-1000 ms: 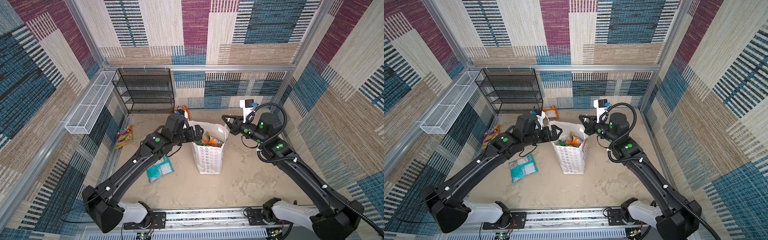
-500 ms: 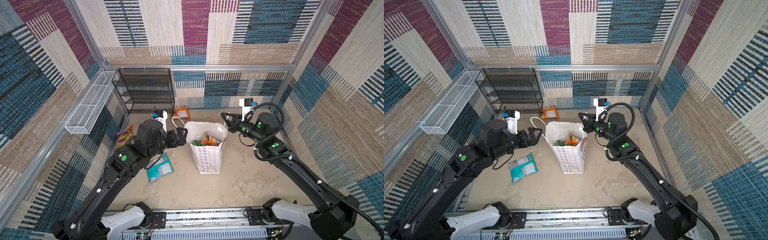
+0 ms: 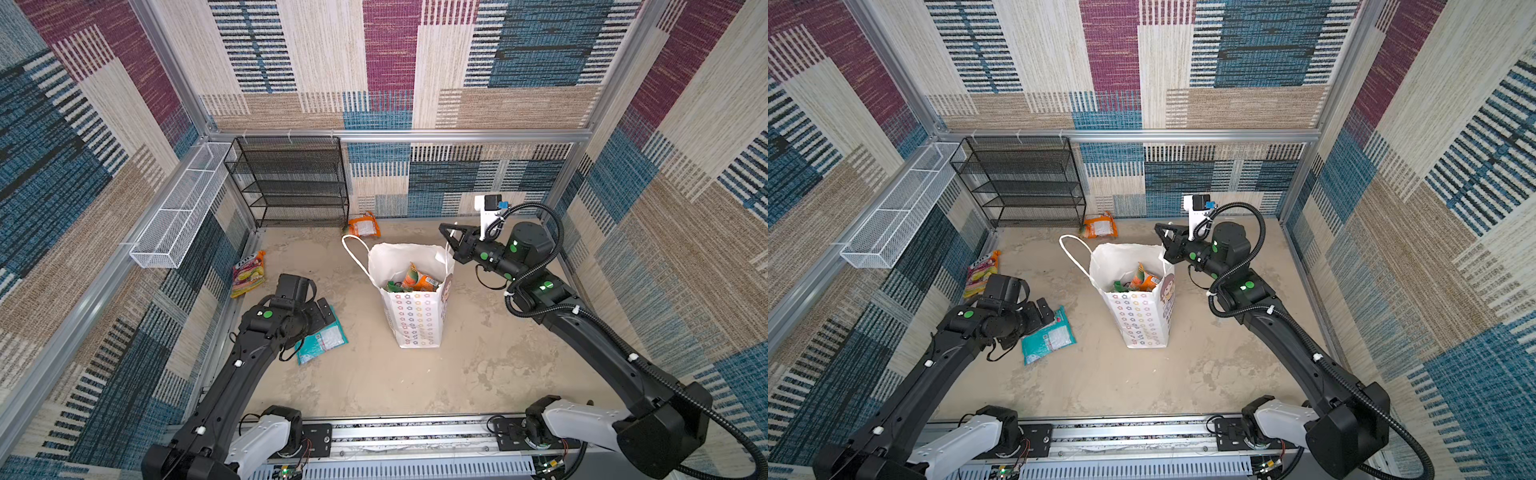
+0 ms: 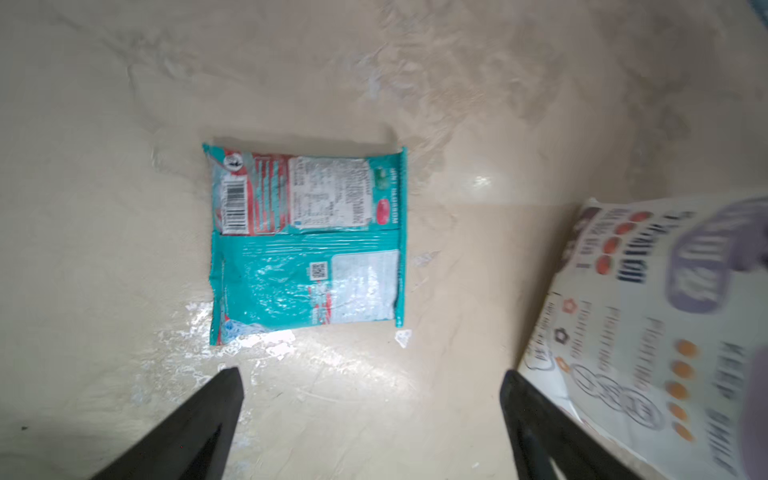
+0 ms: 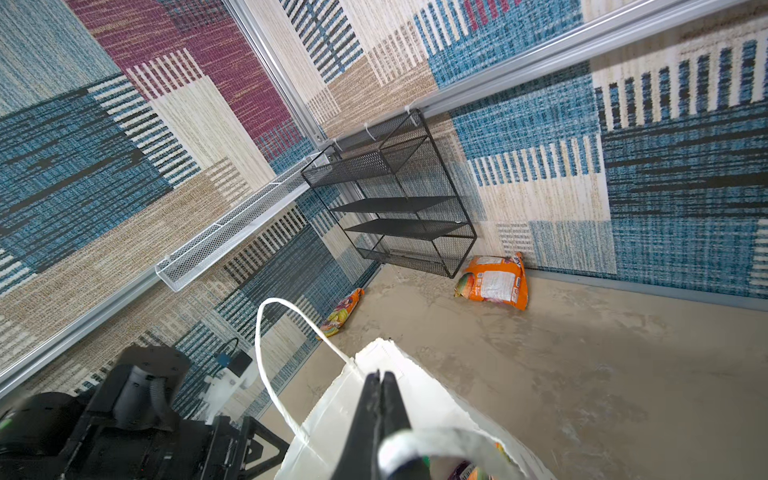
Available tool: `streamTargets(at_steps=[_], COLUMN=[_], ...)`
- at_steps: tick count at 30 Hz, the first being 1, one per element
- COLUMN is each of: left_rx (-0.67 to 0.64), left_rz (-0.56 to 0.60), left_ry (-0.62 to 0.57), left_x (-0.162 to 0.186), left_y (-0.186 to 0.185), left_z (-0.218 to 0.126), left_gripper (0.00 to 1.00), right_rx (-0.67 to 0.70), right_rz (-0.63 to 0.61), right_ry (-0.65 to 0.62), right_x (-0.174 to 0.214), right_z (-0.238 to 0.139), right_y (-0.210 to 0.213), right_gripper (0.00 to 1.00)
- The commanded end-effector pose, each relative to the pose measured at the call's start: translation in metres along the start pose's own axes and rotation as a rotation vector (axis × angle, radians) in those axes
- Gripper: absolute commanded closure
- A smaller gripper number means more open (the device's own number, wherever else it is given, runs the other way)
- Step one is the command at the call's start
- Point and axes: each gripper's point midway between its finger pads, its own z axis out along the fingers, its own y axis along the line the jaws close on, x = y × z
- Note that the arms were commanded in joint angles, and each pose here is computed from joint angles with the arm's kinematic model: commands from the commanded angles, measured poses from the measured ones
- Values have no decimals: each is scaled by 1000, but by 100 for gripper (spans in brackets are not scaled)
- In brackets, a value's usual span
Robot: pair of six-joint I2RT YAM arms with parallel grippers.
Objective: Place the snacks into the paper bag
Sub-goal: 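Grasp the teal packet's edge with the left gripper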
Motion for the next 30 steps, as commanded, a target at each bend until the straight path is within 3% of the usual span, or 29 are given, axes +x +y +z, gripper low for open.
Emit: streamTargets(at_steps=[1,6,17,30], left_rx=[32,-4,-49,-26], left_rz=[-135,-231,-286,-304], left_ry=[65,76,118,147], left_x=[5,2,5,13], left_y=[11,40,62,61], left_z=[27,61,99,106], left_gripper=[1,1,1,42], right_rx=[-32,-44,-62,-65], right_rz=[-18,-12,-12,-12], right_ry=[-23,-11,-2,-1], right_x=[-9,-7,-8,-9], right_z=[2,4,3,3], right_y=[8,9,14,15], right_gripper=[97,97,96,96])
